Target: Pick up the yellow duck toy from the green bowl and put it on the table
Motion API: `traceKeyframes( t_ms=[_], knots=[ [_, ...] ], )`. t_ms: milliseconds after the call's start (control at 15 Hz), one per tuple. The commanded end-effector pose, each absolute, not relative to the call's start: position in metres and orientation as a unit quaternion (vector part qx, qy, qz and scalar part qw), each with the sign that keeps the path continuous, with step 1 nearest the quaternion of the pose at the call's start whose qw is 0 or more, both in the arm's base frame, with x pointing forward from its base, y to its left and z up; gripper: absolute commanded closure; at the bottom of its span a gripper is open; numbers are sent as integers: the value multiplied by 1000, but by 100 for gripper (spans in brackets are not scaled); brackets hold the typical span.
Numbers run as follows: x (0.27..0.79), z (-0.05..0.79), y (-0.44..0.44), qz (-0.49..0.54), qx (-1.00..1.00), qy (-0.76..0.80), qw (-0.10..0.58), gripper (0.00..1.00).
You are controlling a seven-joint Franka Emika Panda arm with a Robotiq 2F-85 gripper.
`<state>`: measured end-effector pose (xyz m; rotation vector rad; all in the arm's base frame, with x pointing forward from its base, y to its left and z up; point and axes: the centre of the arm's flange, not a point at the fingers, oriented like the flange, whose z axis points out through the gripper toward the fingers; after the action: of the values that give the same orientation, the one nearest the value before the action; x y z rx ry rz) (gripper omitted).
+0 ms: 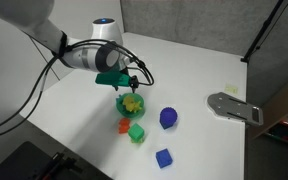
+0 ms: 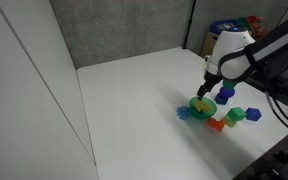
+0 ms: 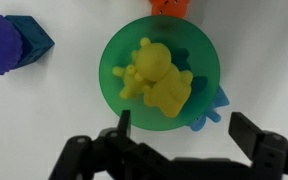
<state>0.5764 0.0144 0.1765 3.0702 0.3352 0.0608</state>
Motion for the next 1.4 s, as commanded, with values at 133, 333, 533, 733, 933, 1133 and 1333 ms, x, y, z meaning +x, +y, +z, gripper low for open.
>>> traceKeyframes(
  t_ms=[133,333,533,733,933,1133,1333],
  knots=[
    [607,134,15,8,990,134,44,0],
    [609,115,16,-4,989,142,52,0],
    [607,103,16,-20,987,151,55,0],
    [604,93,17,-34,985,157,56,0],
    [603,87,18,-44,984,160,59,14],
    [603,90,20,-43,985,158,61,44],
    [601,115,25,-34,986,155,47,63]
  ],
)
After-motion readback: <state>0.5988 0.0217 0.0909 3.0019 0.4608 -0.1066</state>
